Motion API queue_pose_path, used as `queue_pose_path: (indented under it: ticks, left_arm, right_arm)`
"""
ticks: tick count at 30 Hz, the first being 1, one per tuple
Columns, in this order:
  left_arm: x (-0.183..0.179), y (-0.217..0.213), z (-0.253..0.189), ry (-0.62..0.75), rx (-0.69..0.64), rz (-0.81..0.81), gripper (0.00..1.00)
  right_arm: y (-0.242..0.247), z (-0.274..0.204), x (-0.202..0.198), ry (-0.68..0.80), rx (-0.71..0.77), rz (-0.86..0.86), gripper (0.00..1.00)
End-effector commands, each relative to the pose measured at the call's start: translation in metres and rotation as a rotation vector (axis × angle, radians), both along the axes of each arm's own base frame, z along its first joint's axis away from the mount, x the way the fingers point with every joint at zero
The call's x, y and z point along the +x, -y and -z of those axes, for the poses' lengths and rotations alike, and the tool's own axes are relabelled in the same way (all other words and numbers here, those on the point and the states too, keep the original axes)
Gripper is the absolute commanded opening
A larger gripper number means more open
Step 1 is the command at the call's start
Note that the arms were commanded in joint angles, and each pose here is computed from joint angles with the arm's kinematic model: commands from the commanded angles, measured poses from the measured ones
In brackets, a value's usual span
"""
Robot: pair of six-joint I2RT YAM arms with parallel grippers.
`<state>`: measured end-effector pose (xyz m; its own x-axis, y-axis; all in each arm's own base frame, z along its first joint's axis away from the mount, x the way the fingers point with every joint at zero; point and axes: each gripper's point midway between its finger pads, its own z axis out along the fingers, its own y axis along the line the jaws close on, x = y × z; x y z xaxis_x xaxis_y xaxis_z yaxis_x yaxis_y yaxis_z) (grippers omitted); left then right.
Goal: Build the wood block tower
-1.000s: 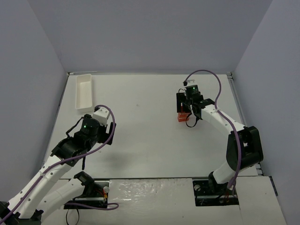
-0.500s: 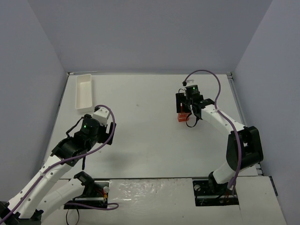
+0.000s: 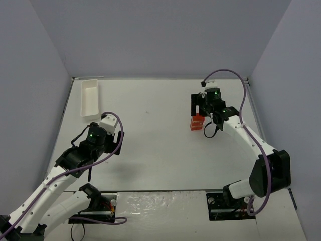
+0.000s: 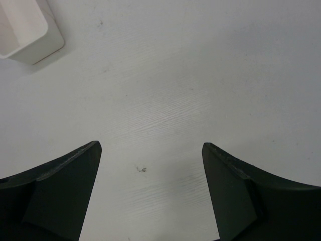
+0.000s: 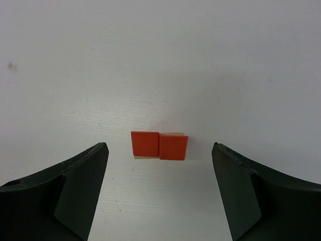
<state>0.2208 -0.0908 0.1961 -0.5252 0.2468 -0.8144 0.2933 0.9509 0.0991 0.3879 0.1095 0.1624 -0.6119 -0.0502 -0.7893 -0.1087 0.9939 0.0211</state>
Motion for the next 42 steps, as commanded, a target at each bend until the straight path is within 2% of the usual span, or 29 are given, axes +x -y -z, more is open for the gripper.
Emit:
queue_pose_path:
  ticks: [1,3,10,12,20,27,30,42]
  left_arm:
    - [0.012,0.001,-0.024,0.079,-0.028,-0.015,0.79]
    - [0.013,-0.001,-0.025,0.086,-0.020,-0.028,0.79]
    - [0.016,-0.009,-0.040,0.126,-0.032,-0.083,0.79]
    - [0.016,-0.012,-0.046,0.144,-0.033,-0.100,0.79]
    - [0.007,-0.042,-0.068,0.237,-0.020,-0.205,0.79]
    - [-0.005,-0.067,-0.072,0.307,-0.009,-0.285,0.80]
    - [-0.006,-0.074,-0.071,0.318,0.013,-0.310,0.79]
    - [0.001,-0.066,-0.058,0.279,0.034,-0.288,0.80]
  right_arm:
    - [0.022,-0.083,-0.005,0.229,0.026,0.061,0.83]
    - [0.031,-0.108,-0.018,0.298,0.032,0.086,0.85]
    - [0.066,-0.151,-0.070,0.447,0.056,0.192,0.96]
    - [0.074,-0.155,-0.082,0.476,0.060,0.217,0.99]
    - [0.097,-0.149,-0.124,0.527,0.058,0.271,1.00]
    - [0.114,-0.135,-0.142,0.544,0.047,0.346,1.00]
    - [0.112,-0.128,-0.140,0.529,0.038,0.328,1.00]
    - [0.115,-0.123,-0.144,0.533,0.050,0.351,1.00]
